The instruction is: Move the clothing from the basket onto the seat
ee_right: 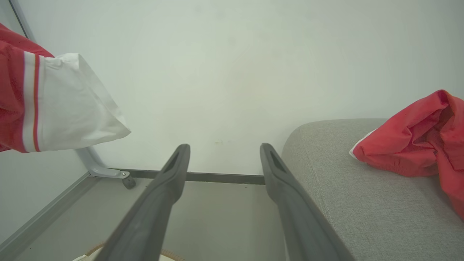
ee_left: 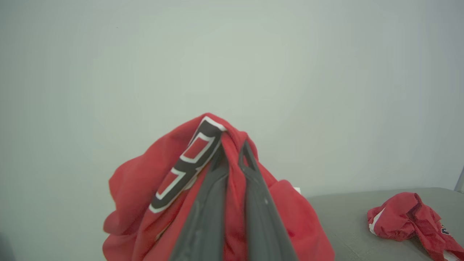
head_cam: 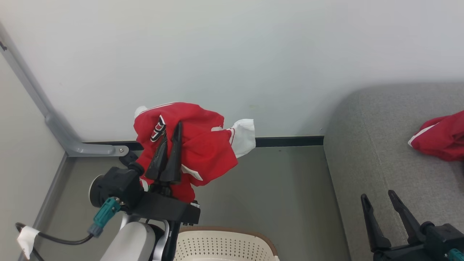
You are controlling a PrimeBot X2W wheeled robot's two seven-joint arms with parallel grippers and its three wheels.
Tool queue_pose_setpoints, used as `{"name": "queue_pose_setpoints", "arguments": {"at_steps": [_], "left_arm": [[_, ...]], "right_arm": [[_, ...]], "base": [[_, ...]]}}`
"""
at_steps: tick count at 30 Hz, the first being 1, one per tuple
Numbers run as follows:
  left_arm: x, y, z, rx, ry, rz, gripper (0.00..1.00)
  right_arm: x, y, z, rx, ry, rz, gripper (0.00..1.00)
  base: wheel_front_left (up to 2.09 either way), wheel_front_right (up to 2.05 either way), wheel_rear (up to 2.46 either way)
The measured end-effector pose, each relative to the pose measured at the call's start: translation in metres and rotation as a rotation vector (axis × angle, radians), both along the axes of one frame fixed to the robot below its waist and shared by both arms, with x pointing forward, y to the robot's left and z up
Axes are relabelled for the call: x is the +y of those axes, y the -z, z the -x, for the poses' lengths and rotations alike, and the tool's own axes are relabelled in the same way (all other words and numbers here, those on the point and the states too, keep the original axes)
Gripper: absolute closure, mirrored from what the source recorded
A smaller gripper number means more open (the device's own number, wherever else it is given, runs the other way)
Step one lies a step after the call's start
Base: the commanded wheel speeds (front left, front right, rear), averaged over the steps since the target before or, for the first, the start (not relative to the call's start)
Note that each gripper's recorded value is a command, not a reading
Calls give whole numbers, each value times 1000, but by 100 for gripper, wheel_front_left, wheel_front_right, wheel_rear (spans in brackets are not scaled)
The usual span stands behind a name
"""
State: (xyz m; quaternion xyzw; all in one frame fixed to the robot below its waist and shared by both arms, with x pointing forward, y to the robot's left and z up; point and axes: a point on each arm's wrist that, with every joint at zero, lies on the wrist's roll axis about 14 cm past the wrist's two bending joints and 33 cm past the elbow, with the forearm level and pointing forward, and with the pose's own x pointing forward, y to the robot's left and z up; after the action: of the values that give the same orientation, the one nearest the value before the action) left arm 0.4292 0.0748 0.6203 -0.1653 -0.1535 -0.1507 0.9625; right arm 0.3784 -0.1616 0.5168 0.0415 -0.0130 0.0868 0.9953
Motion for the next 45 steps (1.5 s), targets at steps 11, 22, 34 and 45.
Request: {"name": "queue_pose_setpoints", "arguments": {"at_steps": [11,22,34,45], "left_arm": [[-30,-60,33,-190,105,33,100],[-36,-68,42,-207,131,33,100],[-44,-66,46,-179,155,15,100],[-47,-58,48,-140,165,-9,100]], "right_arm": [[8,-3,10,4,-16,-8,0],[23,-8,12,-6,-56,-23,0],[123,-38,28,-64,-356,-114,0],[199,-75,46,-146,-609,-144,0]], "base": [[0,0,0],[0,0,0],[0,0,0],[0,0,0]]}}
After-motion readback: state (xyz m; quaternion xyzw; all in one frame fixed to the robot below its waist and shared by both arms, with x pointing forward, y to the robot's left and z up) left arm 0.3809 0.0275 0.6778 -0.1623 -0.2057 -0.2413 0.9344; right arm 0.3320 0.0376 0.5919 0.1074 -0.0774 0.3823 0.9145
